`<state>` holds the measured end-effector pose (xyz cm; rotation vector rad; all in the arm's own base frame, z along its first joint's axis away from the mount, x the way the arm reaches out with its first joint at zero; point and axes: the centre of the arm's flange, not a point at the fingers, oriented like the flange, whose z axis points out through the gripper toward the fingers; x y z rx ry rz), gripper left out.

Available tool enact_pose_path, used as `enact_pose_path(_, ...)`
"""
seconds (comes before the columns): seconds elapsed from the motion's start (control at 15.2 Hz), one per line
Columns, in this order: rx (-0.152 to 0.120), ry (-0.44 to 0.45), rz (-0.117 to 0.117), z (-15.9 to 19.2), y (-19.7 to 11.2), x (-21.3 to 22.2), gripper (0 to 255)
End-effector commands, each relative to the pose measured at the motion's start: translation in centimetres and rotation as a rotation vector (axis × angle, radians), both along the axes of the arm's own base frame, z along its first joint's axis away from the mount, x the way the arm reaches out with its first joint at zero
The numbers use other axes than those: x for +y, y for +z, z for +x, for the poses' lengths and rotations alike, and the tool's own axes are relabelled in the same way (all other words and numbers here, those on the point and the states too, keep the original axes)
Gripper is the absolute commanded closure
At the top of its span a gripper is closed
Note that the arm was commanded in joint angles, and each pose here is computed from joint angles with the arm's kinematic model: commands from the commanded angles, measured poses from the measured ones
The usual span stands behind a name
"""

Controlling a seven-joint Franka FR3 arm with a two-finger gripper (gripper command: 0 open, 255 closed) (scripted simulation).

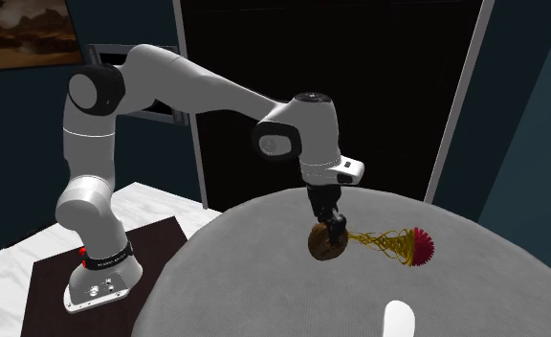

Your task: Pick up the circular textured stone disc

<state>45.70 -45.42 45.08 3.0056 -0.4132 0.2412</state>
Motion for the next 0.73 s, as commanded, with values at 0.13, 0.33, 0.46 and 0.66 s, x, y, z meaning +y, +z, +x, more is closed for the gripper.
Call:
enact_pose_path(0.13, 0.000, 0.000, 0.000, 0.0, 2.2, 0.0, 255)
enact_pose_path(0.33, 0.000, 0.000, 0.000, 0.0, 3.7, 0.0, 255)
enact_pose_path(0.46, 0.000, 0.000, 0.000, 0.0, 4.8, 0.0, 255)
enact_pose_path(0.66, 0.000, 0.000, 0.000, 0.0, 6.4, 0.0, 255)
